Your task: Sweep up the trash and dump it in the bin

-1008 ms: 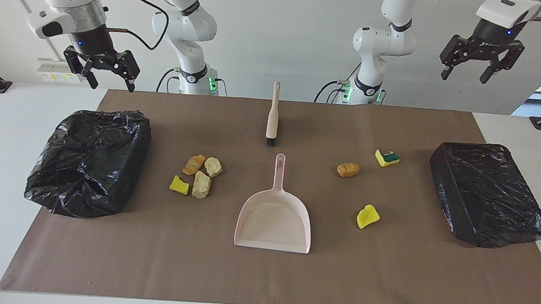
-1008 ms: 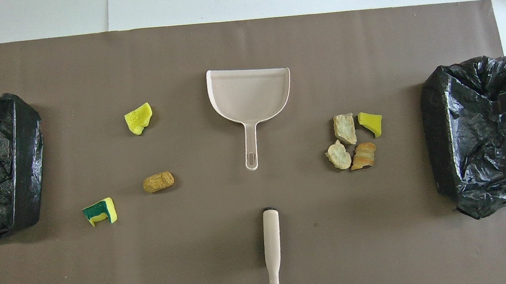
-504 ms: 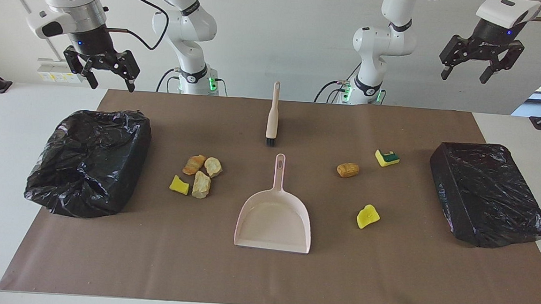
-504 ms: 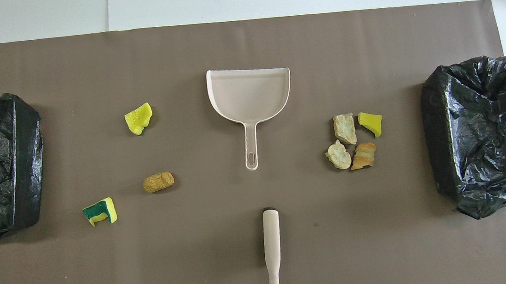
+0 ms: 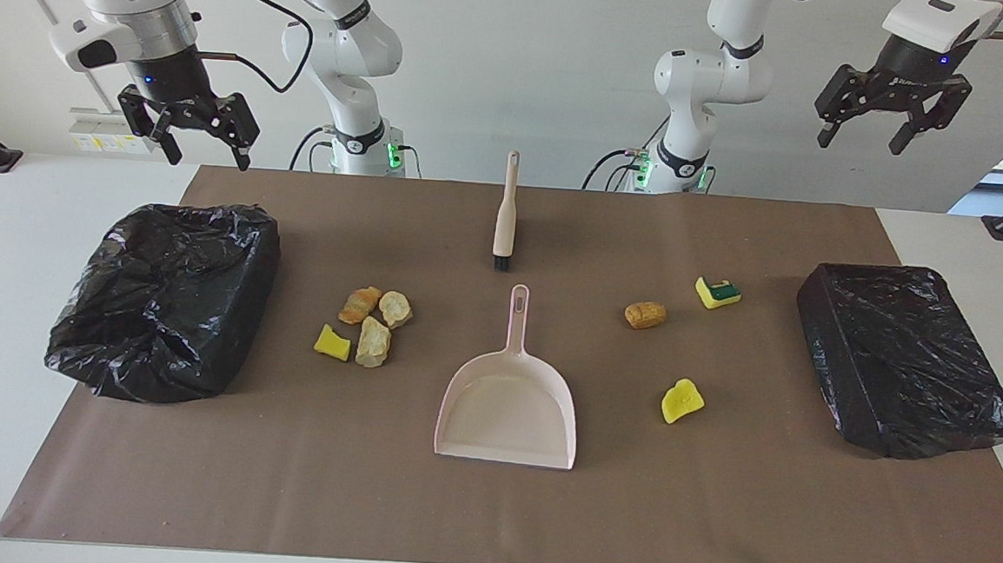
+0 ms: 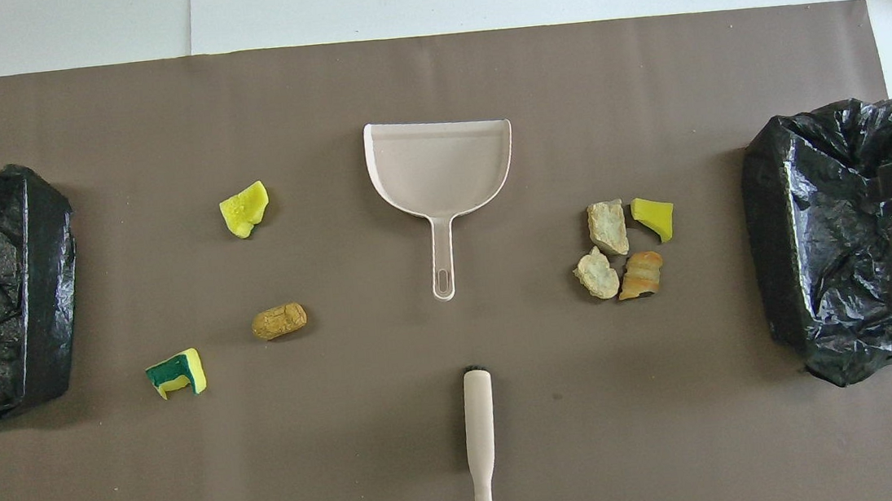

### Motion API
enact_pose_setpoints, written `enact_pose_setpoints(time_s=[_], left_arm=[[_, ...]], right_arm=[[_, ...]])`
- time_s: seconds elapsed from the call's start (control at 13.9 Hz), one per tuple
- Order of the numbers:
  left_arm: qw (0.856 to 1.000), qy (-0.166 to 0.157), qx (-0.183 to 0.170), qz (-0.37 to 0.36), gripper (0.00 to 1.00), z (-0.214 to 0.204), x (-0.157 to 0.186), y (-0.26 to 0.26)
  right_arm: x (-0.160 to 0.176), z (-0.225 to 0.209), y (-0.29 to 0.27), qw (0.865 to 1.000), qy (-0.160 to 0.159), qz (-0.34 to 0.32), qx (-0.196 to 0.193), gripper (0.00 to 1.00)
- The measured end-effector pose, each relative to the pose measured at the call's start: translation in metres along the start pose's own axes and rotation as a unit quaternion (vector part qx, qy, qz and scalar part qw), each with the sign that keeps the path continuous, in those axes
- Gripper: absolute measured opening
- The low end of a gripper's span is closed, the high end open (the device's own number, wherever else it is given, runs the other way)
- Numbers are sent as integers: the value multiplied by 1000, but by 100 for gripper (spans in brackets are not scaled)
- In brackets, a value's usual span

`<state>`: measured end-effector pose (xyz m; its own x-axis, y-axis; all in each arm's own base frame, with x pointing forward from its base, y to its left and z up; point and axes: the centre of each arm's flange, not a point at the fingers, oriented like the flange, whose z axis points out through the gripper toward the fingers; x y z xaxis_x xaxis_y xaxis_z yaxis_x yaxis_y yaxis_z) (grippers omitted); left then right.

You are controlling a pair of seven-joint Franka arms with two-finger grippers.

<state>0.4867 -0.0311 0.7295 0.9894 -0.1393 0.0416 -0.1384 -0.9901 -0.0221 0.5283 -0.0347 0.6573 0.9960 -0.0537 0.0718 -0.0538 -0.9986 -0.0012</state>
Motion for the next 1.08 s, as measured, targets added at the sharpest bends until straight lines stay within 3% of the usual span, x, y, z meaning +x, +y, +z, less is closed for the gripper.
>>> enact_pose_setpoints(time_s=[1.08], left_arm=[[1000, -1, 0, 2, 100, 0, -1, 3]], right_arm=[[0, 0, 0, 1000, 0, 0, 0, 100]])
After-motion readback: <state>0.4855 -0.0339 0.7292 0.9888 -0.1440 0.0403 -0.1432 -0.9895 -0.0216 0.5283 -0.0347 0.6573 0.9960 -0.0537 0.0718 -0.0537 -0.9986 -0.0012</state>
